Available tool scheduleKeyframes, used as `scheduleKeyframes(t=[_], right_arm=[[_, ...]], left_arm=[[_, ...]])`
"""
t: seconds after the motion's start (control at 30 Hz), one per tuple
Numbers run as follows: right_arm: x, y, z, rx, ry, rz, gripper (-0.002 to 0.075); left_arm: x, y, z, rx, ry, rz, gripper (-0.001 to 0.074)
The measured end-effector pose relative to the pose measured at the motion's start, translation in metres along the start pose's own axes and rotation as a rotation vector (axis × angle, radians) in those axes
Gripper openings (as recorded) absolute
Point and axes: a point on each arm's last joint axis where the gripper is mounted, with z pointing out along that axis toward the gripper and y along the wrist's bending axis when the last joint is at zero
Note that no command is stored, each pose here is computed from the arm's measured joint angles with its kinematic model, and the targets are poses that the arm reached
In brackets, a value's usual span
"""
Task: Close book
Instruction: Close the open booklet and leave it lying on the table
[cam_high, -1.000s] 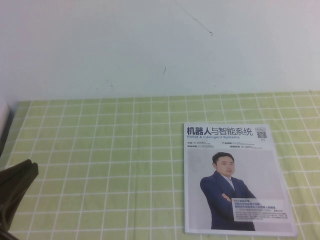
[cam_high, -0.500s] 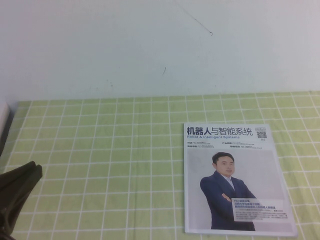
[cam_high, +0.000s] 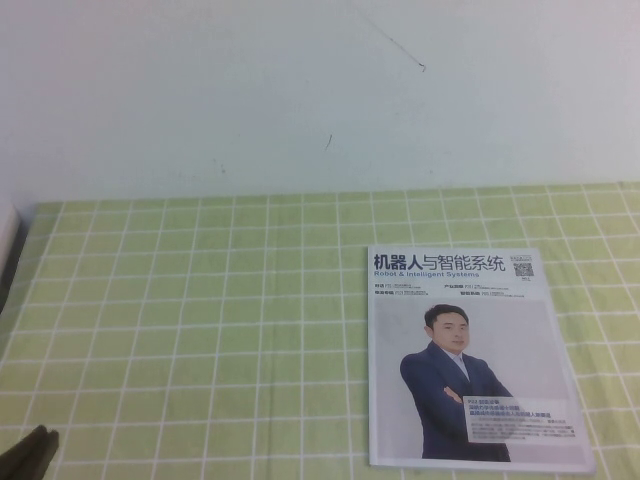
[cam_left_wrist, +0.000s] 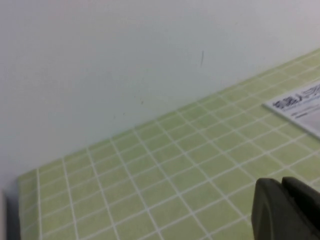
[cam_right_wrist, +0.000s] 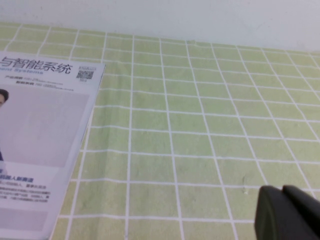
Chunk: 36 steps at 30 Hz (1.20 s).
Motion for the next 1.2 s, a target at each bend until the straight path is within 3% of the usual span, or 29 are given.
scheduleKeyframes(t=[0.13,0.37,0.6,0.93,1.2], right_arm=[[0.0,0.0,0.0,0.0,0.0,0.0,-0.0003],[0.0,0.0,0.0,0.0,0.0,0.0,-0.0003],[0.0,0.0,0.0,0.0,0.0,0.0,-0.0003],[0.0,0.0,0.0,0.0,0.0,0.0,-0.0003],[0.0,0.0,0.0,0.0,0.0,0.0,-0.0003]], left_arm=[[0.03,-0.003,-0.004,-0.053,-0.006,-0.002,-0.0004],[0.03,-0.002,-0.012,-0.095,-0.057,0.174,-0.0004],[0.028,0.003,-0.013,-0.154,-0.074,0.193,-0.0004],[0.031,0.005,-0.013,-0.173,-0.046,0.084,-0.0004],[0.052,0.006,-0.014,-0.203,0.155,-0.248,-0.0004]])
